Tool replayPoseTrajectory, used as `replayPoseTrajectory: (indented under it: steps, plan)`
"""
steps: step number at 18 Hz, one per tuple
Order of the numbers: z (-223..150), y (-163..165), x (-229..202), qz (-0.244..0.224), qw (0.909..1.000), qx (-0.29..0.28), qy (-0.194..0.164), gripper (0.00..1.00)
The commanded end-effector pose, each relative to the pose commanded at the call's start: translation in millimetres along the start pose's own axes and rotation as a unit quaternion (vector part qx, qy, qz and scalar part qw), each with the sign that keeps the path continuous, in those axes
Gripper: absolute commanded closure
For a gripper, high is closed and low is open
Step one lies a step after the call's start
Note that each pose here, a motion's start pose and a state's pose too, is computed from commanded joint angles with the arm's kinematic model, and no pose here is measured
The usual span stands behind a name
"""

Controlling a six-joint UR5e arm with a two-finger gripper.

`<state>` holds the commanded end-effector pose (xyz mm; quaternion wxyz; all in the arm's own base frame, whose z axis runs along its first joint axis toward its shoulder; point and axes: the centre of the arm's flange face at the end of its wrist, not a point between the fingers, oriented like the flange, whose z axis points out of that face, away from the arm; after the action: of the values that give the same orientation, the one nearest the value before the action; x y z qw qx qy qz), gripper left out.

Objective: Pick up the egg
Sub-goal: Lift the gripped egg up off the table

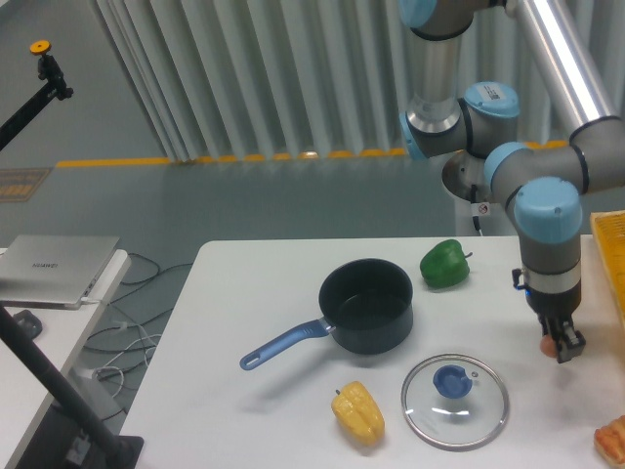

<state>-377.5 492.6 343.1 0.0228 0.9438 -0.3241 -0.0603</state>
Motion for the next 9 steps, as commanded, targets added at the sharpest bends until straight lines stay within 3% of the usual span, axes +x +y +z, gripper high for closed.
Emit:
replayPoseTrajectory:
  steps: [9]
  plan:
    - [-50,39,-8,-0.036,0.9983,0.024,-0.038,0.65]
